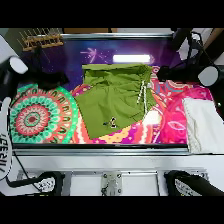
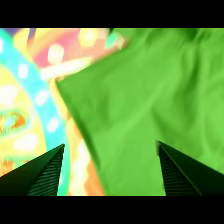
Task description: Fold the clothes and pants, and hang the long-sleeved shirts on hangers.
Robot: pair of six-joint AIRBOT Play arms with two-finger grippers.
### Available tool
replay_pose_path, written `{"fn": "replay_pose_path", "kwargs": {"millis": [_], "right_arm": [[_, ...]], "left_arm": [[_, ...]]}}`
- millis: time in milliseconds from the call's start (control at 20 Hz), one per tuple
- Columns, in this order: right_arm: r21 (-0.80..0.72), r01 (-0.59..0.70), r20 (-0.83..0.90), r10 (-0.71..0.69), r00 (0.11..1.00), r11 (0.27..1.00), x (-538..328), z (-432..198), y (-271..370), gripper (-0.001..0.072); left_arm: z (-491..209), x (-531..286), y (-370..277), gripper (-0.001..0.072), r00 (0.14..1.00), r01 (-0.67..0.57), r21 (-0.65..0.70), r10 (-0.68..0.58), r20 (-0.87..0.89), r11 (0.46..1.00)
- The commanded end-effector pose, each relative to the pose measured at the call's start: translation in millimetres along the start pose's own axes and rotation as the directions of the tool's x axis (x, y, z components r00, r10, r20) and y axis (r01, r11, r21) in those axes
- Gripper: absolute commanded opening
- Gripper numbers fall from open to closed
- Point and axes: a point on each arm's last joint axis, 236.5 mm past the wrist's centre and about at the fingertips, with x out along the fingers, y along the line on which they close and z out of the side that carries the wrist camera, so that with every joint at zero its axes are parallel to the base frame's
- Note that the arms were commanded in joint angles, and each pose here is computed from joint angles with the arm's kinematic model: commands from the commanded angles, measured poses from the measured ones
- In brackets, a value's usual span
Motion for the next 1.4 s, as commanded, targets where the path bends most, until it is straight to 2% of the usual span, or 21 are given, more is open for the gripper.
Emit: {"fn": "replay_pose_path", "kwargs": {"millis": [0, 150, 200, 250, 300, 700, 950, 1000, 1050, 1100, 1200, 1350], "right_arm": [[-0.018, -0.001, -0.041, 0.000, 0.999, 1.000, -18.7, -29.6, -1.4, 0.0521], [-0.004, -0.014, -0.058, 0.014, 0.998, 1.000, -18.4, -40.8, 0.6, 0.0520], [0.005, -0.026, -0.061, 0.026, 0.998, 1.000, -17.6, -42.0, 3.4, 0.0495], [0.012, -0.034, -0.058, 0.035, 0.998, 0.999, -17.5, -41.3, 5.5, 0.0441], [0.020, -0.046, -0.048, 0.047, 0.998, 0.999, -17.5, -39.1, 8.3, 0.0422], [0.031, -0.061, -0.035, 0.062, 0.997, 0.998, -18.5, -35.9, 12.0, 0.0423], [0.029, -0.064, -0.024, 0.064, 0.998, 0.998, -22.7, -33.9, 12.9, 0.0424], [0.028, -0.064, -0.023, 0.064, 0.998, 0.998, -23.3, -33.8, 13.1, 0.0425], [0.029, -0.063, -0.022, 0.064, 0.998, 0.998, -23.3, -33.6, 12.6, 0.0426], [0.029, -0.062, -0.023, 0.063, 0.998, 0.998, -23.3, -33.8, 12.2, 0.0428], [0.013, -0.039, -0.040, 0.039, 0.998, 0.999, -23.0, -37.9, 6.4, 0.0516], [0.053, 0.025, -0.131, -0.018, 0.991, 0.998, -16.9, -64.8, -23.7, 0.0516]], "left_arm": [[-128.1, 45.4, 31.7, 0.0617, 0.971, -0.013, -0.148, -0.023, -0.236, 0.989], [-190.8, 77.8, 22.5, 0.0616, 0.957, 0.046, -0.315, -0.132, -0.258, 0.948], [-203.3, 85.3, 19.1, 0.0616, 0.955, 0.054, -0.340, -0.148, -0.256, 0.939], [-212.4, 90.9, 14.9, 0.0617, 0.953, 0.057, -0.344, -0.154, -0.260, 0.937], [-219.4, 95.9, 11.2, 0.0616, 0.952, 0.055, -0.327, -0.148, -0.267, 0.943], [-218.2, 129.2, -40.1, 0.0616, 0.936, 0.073, -0.178, -0.129, -0.328, 0.981], [-221.3, 144.8, -62.9, 0.0606, 0.920, 0.073, -0.143, -0.122, -0.372, 0.987], [-221.9, 145.0, -65.5, 0.0413, 0.921, 0.077, -0.134, -0.122, -0.369, 0.988], [-221.6, 144.1, -67.6, 0.0155, 0.924, 0.082, -0.125, -0.122, -0.363, 0.989], [-218.4, 141.8, -68.5, 0.0030, 0.927, 0.088, -0.124, -0.126, -0.352, 0.988], [-202.2, 129.3, -63.0, 0.0004, 0.943, 0.095, -0.123, -0.129, -0.308, 0.988], [-175.6, 92.9, -30.8, 0.0003, 0.968, 0.055, -0.083, -0.073, -0.239, 0.995]]}}
